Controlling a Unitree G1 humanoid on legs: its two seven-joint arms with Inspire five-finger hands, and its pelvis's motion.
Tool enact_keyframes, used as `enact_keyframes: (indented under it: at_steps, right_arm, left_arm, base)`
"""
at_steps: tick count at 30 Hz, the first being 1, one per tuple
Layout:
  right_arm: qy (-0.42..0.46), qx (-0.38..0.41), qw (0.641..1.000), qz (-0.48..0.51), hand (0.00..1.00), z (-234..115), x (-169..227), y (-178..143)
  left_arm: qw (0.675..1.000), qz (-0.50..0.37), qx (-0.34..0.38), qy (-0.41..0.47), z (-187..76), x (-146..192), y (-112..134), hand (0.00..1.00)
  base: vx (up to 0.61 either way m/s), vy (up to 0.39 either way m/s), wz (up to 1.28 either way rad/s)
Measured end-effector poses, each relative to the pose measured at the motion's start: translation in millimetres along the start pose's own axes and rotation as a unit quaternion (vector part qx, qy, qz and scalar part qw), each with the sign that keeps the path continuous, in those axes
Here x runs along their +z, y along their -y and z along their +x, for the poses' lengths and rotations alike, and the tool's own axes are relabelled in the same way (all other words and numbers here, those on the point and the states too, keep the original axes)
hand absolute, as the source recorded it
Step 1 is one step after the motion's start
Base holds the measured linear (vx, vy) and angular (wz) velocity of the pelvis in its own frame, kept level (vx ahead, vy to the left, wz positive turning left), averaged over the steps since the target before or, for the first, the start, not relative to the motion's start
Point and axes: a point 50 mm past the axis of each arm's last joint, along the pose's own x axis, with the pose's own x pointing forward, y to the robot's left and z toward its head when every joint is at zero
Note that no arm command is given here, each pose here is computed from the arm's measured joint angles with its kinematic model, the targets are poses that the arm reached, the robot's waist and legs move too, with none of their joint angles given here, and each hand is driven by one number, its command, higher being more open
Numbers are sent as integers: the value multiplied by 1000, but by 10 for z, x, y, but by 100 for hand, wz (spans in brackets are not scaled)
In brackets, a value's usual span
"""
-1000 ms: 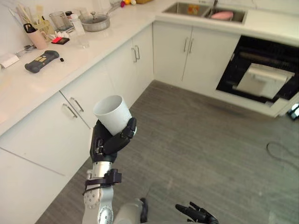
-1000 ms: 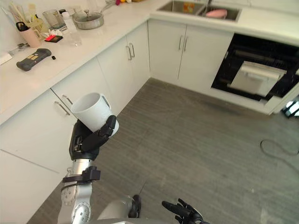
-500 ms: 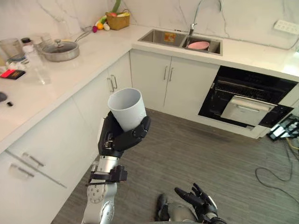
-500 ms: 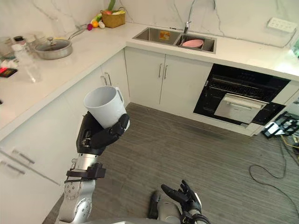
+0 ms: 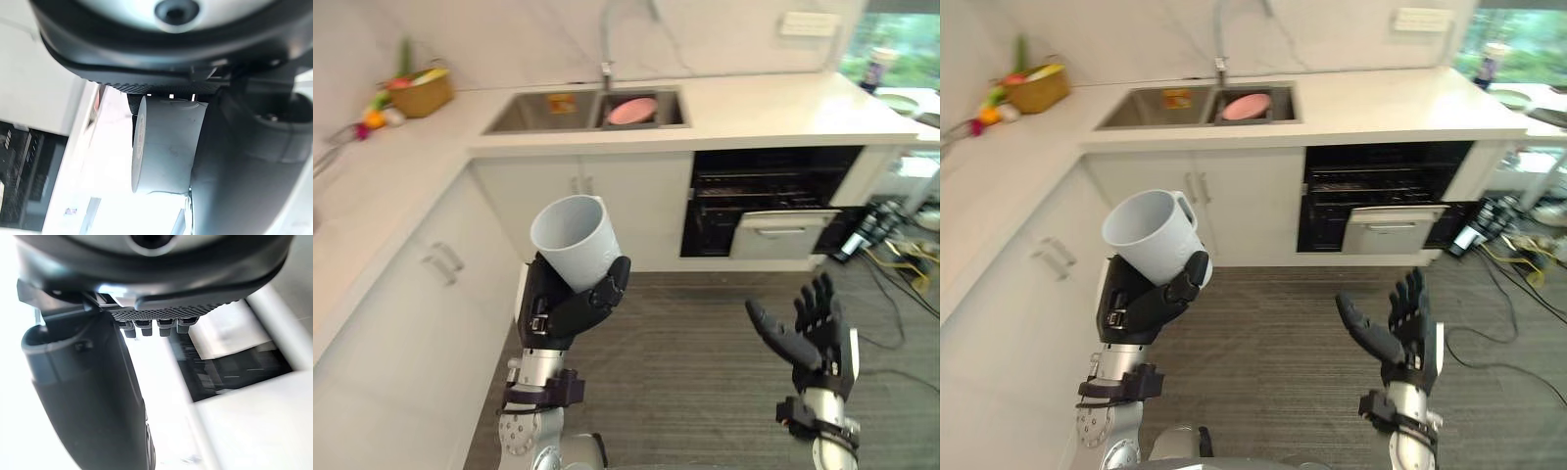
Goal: Walk over to the sink, pick up the cup, carry it to the dishwasher, place the cup inside the dishwasher, then close the dishwasher door
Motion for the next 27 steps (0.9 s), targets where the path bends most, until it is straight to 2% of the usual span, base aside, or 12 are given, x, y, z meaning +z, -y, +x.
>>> enact_keyframes:
  at_steps: [7, 11, 15, 19, 27]
  right_arm:
    - [-9, -49, 999, 23, 100, -178, 26, 40]
    - [-53, -63, 996, 36, 100, -271, -184, 45]
    - [-51, -23, 997, 49, 100, -244, -189, -71]
    - [-43, 25, 998, 48, 100, -193, -133, -116]
    - [-11, 121, 991, 59, 100, -51, 107, -375]
  left_arm:
    - [999, -1, -40, 3, 20, 40, 51, 0]
    - [999, 8, -46, 0, 48, 52, 37, 0]
    - [999, 17, -27, -2, 126, 29, 1, 0]
    - [998, 28, 18, -46, -37, -65, -148, 0]
    - [998, -5, 11, -54, -29, -149, 41, 0]
  base:
    - [400, 214, -59]
    - [317, 102, -45]
    - [338, -4, -38]
    - [469, -99, -54]
    - [250, -68, -5]
